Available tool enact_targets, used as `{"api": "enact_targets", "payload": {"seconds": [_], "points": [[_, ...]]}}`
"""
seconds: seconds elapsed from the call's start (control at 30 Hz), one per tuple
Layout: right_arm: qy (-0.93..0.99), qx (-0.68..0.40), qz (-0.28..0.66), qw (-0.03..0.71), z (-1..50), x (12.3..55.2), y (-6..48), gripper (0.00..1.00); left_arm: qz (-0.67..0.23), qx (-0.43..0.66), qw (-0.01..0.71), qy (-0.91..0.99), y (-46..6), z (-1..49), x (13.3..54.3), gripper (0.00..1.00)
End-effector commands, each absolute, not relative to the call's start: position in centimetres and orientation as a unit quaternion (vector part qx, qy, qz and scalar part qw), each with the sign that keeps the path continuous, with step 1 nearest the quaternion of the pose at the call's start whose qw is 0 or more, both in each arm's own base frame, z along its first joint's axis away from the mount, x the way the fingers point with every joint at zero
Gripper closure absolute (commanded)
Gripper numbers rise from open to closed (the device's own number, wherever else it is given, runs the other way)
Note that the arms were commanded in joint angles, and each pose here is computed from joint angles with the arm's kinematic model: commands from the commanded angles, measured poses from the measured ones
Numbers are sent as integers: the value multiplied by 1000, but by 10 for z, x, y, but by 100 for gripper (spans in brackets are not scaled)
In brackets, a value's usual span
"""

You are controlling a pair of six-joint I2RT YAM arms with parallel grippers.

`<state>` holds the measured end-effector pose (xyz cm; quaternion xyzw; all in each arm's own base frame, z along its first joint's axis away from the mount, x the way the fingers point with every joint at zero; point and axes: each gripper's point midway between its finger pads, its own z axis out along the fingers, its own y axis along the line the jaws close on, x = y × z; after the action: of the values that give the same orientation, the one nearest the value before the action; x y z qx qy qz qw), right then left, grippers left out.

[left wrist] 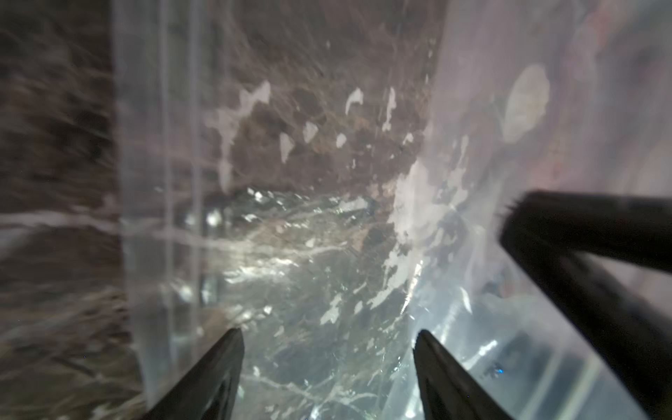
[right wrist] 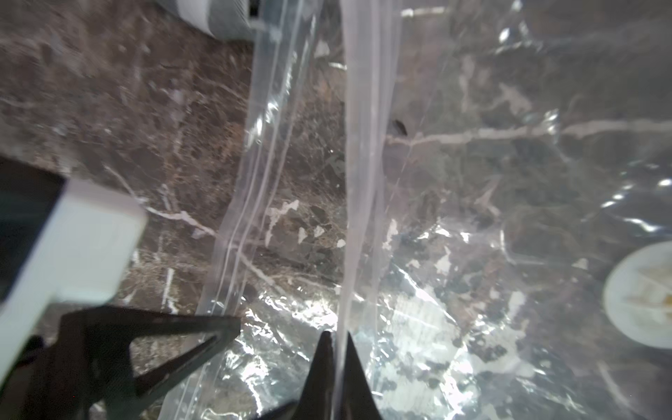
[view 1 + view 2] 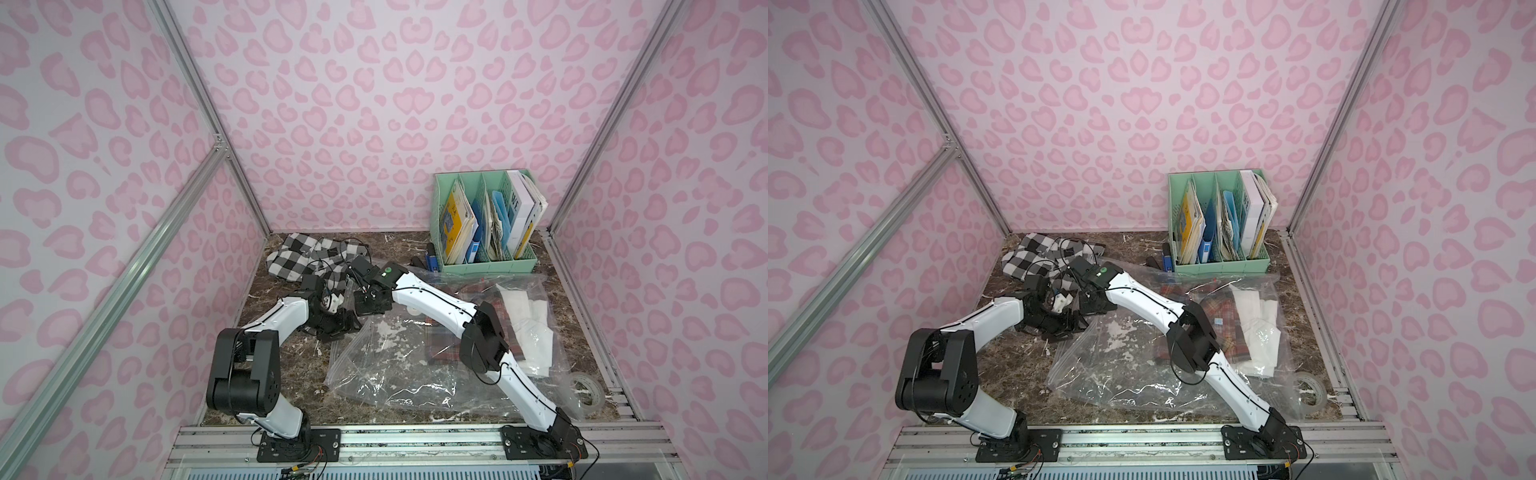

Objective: Take the shirt out of the vacuum bag
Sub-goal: Take out the shirt from the vacuum bag.

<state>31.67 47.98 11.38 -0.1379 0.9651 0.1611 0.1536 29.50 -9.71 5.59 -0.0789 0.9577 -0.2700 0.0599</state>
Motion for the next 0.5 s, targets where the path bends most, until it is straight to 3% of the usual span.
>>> {"api": "enact_targets", "payload": {"seconds": [0.0, 0.1, 0.37, 0.47], "points": [[956, -124, 175, 201, 159, 321, 476, 100, -219, -111, 72, 967, -65, 56, 298, 24], [951, -127, 189, 212, 187, 311, 474, 100, -208, -124, 113, 964, -56, 80, 320, 23], [950, -142, 203, 192, 198, 283, 480, 100, -275, -120, 206, 931, -71, 174, 369, 21], [949, -140, 211, 189, 200, 281, 482, 100, -291, -111, 210, 927, -77, 184, 363, 28]]}}
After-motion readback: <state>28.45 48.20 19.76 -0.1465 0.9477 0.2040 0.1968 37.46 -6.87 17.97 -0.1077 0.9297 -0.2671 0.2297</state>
